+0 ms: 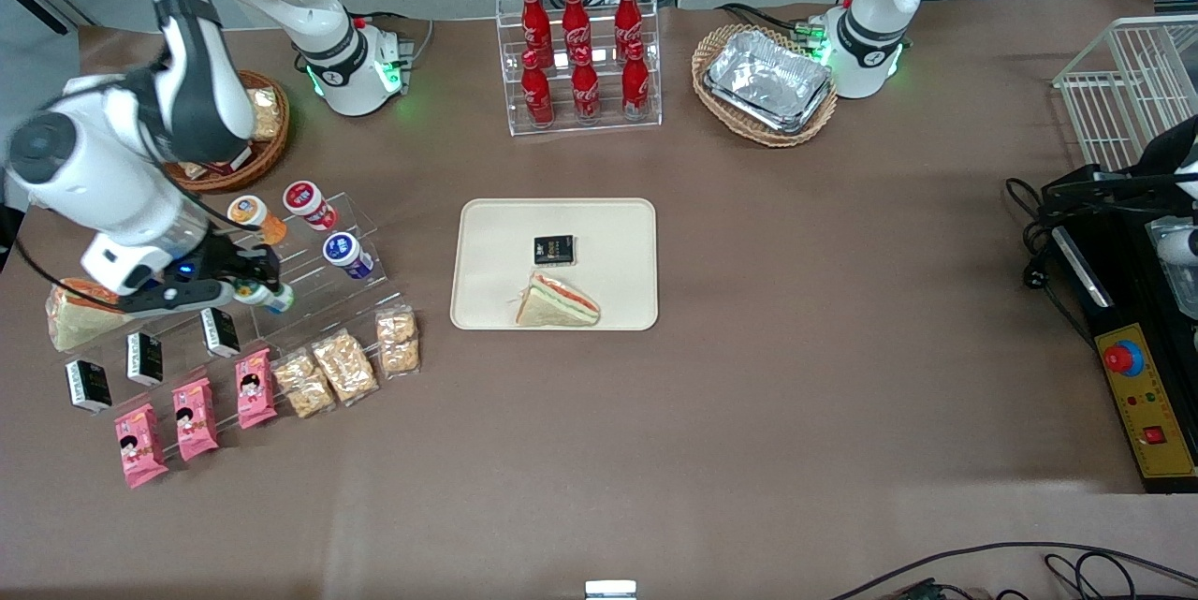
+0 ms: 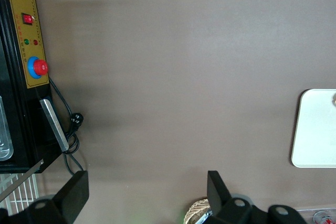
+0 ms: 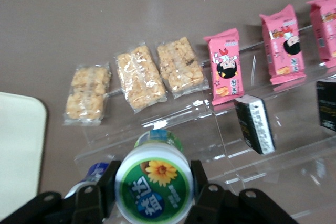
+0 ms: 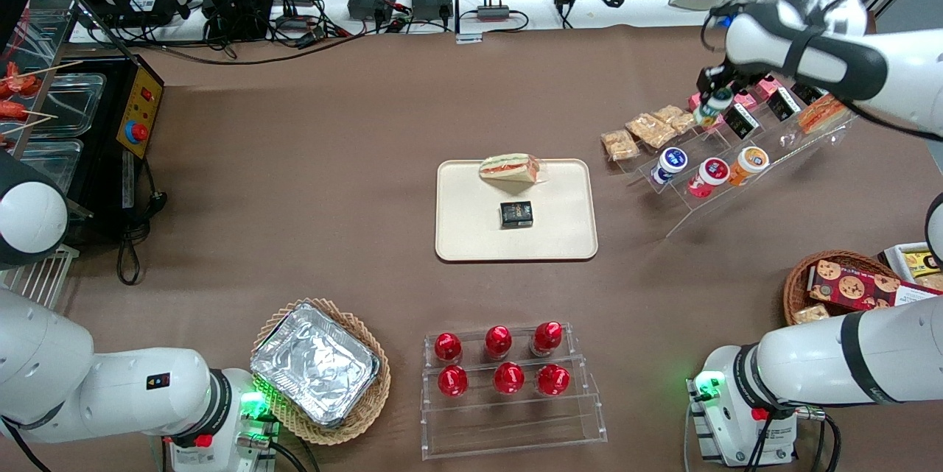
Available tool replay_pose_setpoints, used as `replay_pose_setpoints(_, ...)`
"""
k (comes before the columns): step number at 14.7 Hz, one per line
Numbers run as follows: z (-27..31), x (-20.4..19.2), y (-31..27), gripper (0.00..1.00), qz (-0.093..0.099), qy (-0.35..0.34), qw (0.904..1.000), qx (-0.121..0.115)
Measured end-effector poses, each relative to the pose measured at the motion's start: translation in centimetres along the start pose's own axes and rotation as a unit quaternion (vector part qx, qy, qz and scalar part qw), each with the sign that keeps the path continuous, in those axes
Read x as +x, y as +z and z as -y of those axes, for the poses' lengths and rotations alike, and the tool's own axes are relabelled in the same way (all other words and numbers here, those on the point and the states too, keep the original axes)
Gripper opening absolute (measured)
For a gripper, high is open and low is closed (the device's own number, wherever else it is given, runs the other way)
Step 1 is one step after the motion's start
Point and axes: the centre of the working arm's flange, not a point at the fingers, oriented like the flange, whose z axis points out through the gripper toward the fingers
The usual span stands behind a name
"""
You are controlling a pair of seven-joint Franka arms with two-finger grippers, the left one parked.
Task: Place green gum on tray
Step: 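Lift the green gum cup up off the rack, then carry the held gum cup over to the cream tray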
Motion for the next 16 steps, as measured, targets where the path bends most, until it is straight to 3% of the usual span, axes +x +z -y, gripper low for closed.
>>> replay_pose_setpoints(6, 2.5, 0.3, -10.9, 0.59, 0.037, -0.019, 0.9991, 0.006)
replay_pose_setpoints(9, 4.2, -0.5, -16.3, 0.59, 0.049, -0.005, 0.9985, 0.024)
replay_pose_setpoints(16, 15.2, -0.6, -17.2, 0.59, 0.052, 0.107, 0.9922, 0.037)
